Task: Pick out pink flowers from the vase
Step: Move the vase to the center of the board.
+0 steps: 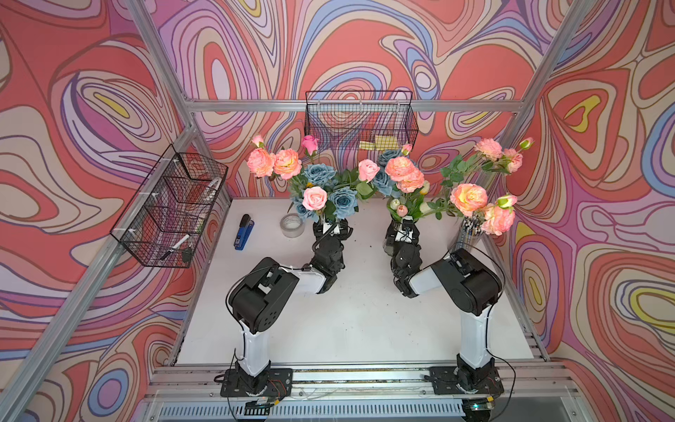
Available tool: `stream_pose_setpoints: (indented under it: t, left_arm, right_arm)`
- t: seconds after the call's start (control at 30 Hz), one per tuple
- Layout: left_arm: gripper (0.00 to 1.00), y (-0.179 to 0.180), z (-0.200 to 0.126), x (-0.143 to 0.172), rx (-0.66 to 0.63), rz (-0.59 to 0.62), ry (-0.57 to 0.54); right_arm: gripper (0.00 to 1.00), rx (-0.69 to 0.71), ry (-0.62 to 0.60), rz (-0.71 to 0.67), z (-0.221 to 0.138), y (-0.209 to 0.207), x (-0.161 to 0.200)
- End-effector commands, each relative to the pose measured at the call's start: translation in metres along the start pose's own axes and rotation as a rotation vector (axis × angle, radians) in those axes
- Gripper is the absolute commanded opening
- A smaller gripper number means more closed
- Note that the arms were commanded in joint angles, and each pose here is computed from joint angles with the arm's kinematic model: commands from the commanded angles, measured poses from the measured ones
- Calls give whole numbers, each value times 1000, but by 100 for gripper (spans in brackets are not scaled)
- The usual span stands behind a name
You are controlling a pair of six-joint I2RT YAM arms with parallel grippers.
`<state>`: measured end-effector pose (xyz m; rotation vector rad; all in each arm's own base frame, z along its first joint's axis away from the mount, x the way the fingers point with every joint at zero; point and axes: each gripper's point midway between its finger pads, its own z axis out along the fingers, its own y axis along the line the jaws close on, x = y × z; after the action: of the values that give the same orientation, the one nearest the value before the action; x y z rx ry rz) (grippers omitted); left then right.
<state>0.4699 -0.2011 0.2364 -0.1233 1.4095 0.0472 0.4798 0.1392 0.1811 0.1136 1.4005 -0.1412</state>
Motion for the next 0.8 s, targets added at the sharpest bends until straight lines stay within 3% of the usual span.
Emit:
stream_pose_setpoints:
  t: [0.0, 0.33, 0.53, 0.67, 0.77]
  left_arm:
    - [1, 11, 15, -7, -49, 1, -49]
    - [3, 41, 47, -2, -144, 17, -66]
    - [12, 41, 59, 0, -140, 30, -75]
    - [32, 41, 59, 0, -141, 24, -75]
    - [52, 43, 55, 1, -132, -4, -69]
  right_arm:
    - [56, -49, -40, 58, 11, 17, -8]
    - [56, -101, -39, 107, 44, 52, -11]
    - [61, -114, -30, 89, 56, 64, -10]
    - [67, -123, -19, 84, 57, 66, -11]
    - [80, -126, -6, 80, 53, 63, -10]
